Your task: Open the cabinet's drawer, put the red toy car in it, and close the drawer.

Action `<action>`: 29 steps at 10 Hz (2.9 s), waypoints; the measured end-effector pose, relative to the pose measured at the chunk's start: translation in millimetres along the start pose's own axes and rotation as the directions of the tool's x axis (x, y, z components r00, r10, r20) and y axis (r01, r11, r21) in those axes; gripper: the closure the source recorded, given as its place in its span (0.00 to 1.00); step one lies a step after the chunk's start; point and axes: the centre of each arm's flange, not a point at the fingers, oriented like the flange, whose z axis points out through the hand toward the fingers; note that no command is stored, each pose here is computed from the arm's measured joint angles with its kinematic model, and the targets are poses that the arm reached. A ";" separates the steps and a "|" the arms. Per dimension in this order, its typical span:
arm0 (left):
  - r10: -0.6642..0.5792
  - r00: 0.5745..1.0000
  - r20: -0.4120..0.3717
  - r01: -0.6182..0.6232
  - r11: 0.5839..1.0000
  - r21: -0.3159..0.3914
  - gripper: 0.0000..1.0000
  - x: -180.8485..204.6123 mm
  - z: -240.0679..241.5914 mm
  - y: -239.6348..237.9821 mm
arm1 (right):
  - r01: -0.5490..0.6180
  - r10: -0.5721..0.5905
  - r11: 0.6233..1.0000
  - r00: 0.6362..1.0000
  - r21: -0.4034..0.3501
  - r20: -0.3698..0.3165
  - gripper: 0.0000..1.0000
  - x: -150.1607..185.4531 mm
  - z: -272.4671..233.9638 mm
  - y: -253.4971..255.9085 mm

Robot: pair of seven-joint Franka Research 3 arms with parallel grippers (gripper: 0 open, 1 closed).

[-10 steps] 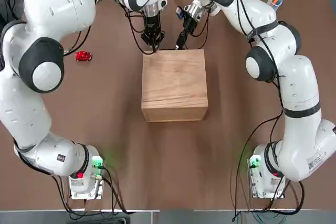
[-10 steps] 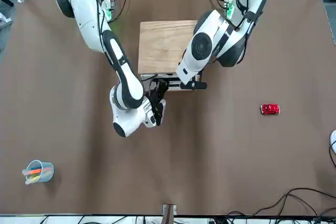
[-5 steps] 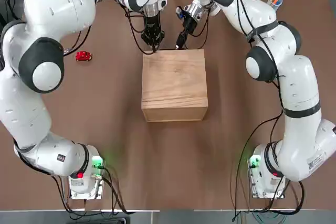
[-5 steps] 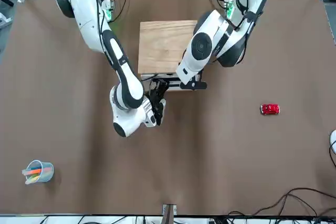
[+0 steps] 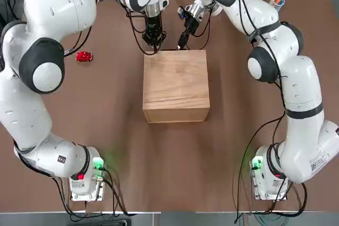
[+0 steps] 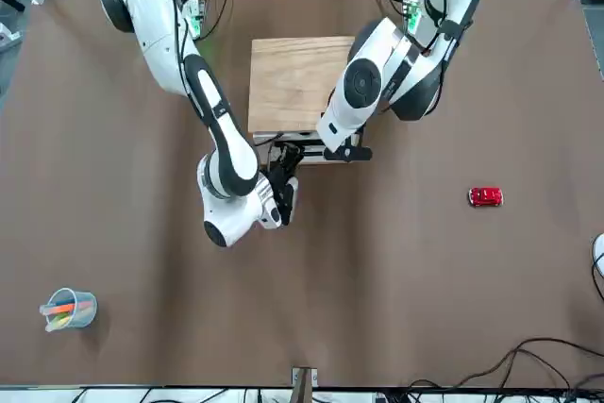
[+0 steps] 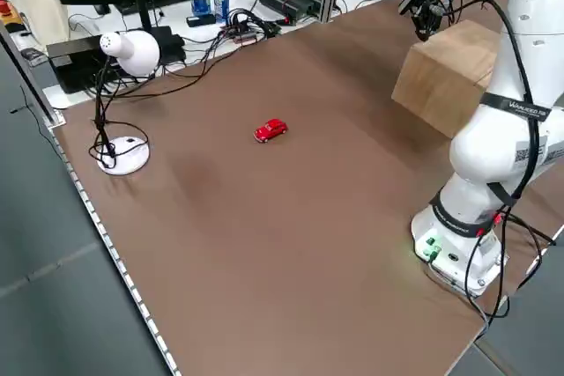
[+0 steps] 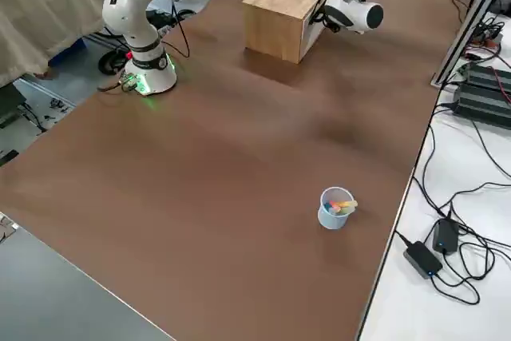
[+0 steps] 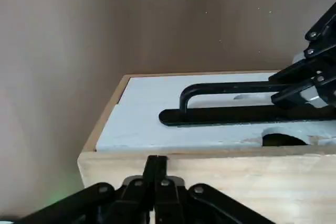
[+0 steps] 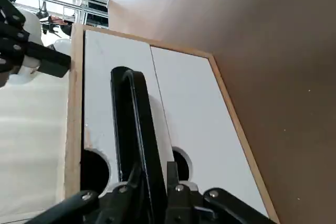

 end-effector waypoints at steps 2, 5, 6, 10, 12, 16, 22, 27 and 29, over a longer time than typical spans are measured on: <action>0.000 1.000 0.000 0.000 1.000 0.000 0.97 -0.1 0.0 0.0 | 0.001 -0.001 1.000 1.000 0.000 0.000 0.79 0.4 -0.3 0.1; 0.000 1.000 0.001 0.000 1.000 0.001 0.97 -0.2 0.0 0.1 | 0.009 -0.010 1.000 0.999 -0.027 -0.030 0.79 4.4 -11.0 2.8; 0.000 1.000 0.001 0.000 1.000 0.001 0.97 -0.3 0.0 0.0 | 0.014 -0.016 0.999 0.999 -0.040 -0.044 0.79 6.4 -15.5 4.1; 0.000 1.000 0.002 0.000 1.000 0.001 0.97 -0.4 -0.1 0.1 | 0.026 -0.032 0.997 0.997 -0.070 -0.076 0.79 11.2 -25.7 7.2; 0.001 1.000 0.003 -0.001 1.000 0.002 0.97 -0.8 -0.1 0.2 | 0.029 -0.038 0.996 0.994 -0.084 -0.098 0.79 13.1 -31.6 8.2; 0.002 1.000 0.001 -0.002 1.000 0.003 0.97 -1.8 -1.8 0.2 | 0.026 -0.043 0.993 0.988 -0.116 -0.151 0.79 16.5 -46.2 11.4; 0.002 1.000 0.001 -0.002 1.000 0.003 0.97 -2.1 -2.1 0.2 | 0.003 -0.034 0.990 0.974 -0.138 -0.225 0.75 19.4 -58.5 17.7; 0.002 1.000 0.001 -0.002 1.000 0.003 0.97 -2.1 -2.2 0.1 | -0.003 -0.035 0.989 0.968 -0.150 -0.248 0.74 20.7 -62.6 19.1; 0.002 1.000 0.001 -0.002 1.000 0.003 0.97 -2.1 -2.2 0.1 | -0.006 -0.035 0.988 0.966 -0.155 -0.256 0.73 20.8 -64.7 19.9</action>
